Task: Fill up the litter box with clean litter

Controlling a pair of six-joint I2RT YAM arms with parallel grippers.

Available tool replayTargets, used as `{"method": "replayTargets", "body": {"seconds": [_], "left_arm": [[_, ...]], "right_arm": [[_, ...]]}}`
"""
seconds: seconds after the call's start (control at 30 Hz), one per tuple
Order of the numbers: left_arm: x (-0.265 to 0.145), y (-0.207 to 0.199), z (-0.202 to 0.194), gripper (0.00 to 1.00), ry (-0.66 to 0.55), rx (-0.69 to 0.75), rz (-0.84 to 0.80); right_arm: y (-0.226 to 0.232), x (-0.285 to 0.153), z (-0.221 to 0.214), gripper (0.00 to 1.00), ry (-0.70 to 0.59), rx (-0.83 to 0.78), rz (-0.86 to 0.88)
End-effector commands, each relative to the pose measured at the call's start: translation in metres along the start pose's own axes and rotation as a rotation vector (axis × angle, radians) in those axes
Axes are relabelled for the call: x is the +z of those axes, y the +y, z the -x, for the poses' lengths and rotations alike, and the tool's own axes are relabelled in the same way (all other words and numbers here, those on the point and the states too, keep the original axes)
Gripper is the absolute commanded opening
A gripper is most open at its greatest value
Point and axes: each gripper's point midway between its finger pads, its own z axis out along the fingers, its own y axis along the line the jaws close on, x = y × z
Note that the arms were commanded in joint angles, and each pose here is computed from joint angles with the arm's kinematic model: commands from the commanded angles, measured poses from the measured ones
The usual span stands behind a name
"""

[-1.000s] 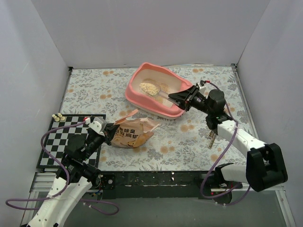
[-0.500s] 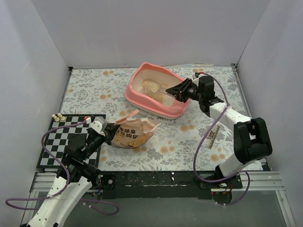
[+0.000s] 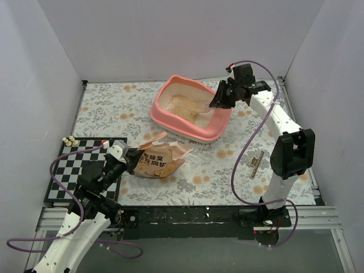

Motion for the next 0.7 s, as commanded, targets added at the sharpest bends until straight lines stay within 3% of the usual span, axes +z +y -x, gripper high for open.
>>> {"method": "replayTargets", "body": {"seconds": [0.0, 0.3, 0.47, 0.67], "left_arm": [[-0.002, -0.006, 0.042, 0.0, -0.121, 0.023, -0.026], [-0.005, -0.008, 0.044, 0.0, -0.134, -0.001, -0.031], [-0.008, -0.007, 0.051, 0.0, -0.138, -0.028, -0.015], [-0.013, -0.006, 0.052, 0.0, -0.154, -0.045, -0.002]], "right_arm": [[0.003, -0.044, 0.016, 0.01, 0.022, -0.257, -0.121], [0.027, -0.084, 0.022, 0.01, 0.019, -0.393, -0.229], [0.021, -0.127, 0.036, 0.01, -0.218, -0.349, -0.308], [-0.024, -0.161, 0.024, 0.01, -0.414, -0.203, -0.442]]}}
